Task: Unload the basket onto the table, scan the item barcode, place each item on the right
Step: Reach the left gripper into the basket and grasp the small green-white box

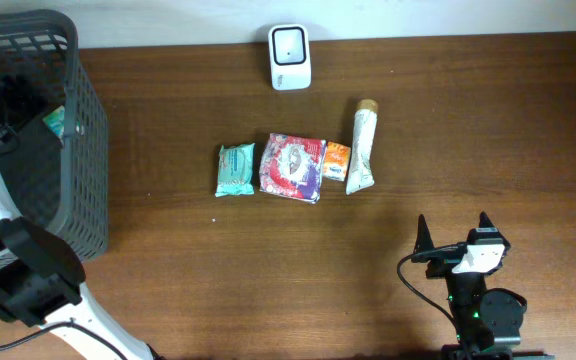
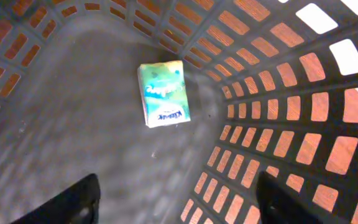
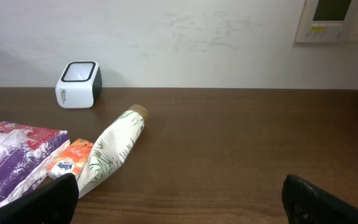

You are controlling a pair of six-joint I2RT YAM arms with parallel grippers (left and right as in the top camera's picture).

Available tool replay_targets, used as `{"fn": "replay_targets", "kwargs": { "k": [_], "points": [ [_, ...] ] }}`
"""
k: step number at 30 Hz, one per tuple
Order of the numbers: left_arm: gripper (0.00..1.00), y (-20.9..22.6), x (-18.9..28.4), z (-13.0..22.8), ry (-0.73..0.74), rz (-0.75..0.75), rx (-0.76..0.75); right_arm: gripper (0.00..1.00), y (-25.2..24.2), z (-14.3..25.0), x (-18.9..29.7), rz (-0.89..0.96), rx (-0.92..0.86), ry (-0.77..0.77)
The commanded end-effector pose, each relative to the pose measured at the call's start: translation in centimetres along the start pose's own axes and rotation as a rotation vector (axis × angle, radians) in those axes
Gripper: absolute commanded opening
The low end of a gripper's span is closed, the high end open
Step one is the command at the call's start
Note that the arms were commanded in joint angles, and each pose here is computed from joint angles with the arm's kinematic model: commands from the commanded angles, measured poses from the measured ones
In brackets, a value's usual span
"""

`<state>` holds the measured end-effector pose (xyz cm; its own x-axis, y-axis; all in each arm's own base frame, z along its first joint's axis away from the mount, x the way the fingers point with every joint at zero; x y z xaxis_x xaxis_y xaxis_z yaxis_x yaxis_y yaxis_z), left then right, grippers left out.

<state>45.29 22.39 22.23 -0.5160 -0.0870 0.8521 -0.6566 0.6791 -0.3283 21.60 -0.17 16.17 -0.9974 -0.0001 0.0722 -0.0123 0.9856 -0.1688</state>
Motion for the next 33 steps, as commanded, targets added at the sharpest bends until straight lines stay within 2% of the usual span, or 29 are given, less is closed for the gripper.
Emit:
{"fn": "replay_targets", "kwargs": {
  "k": [1,5,8,12,17,20,23,25,28,30,33],
  "points": [
    [0.81,1.0,-3.0,0.1,0.034,-0.017,0.011,0.99,0.1,0.3,0.0,0.003,-0.001,0.004],
    [0.77,1.2,-5.7,-0.3,0.028,0.002,0.005,0.98,0.1,0.3,0.0,0.004,-0.001,0.004],
    [0.73,-0.3,-6.8,-0.2,0.046,0.118,-0.111,0.99,0.1,0.3,0.0,0.003,-0.001,0.004],
    [0.6,0.5,-7.6,0.2,0.074,0.119,-0.11,0.99,0.1,0.3,0.0,0.003,-0.001,0.004],
    [0.63,2.6,-3.6,-0.5,0.098,0.238,-0.056,0.99,0.1,0.3,0.0,0.004,-0.001,0.004],
    [0.65,2.9,-4.3,0.0,0.109,0.246,-0.107,0.99,0.1,0.3,0.0,0.003,-0.001,0.004],
    [0.66,1.5,-6.8,0.7,0.083,0.327,-0.145,0.99,0.1,0.3,0.0,0.003,-0.001,0.004],
    [0.66,2.3,-8.8,0.7,0.038,0.219,-0.109,0.99,0.1,0.3,0.0,0.003,-0.001,0.004],
    [0.7,2.3,-10.3,0.2,-0.032,0.203,-0.119,0.99,0.1,0.3,0.0,0.004,-0.001,0.004],
    [0.69,4.4,-11.5,0.5,-0.055,0.082,-0.05,0.99,0.1,0.3,0.0,0.003,-0.001,0.004],
    [0.69,4.5,-13.2,0.8,-0.112,0.108,-0.067,0.99,0.1,0.3,0.0,0.003,-0.001,0.004]
  ]
}}
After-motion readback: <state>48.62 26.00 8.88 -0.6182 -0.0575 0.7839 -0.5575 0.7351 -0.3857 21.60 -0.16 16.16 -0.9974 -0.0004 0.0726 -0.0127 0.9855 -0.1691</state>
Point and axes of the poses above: each gripper's point midway between its finger pads, its own x axis back along the fingers, its own y axis along the line the jaws close on, z = x × y, the point moved 3 cm from there along x, back along the fingers, and after that the axes turned 10 degrees about x, right-handed, at the moved point
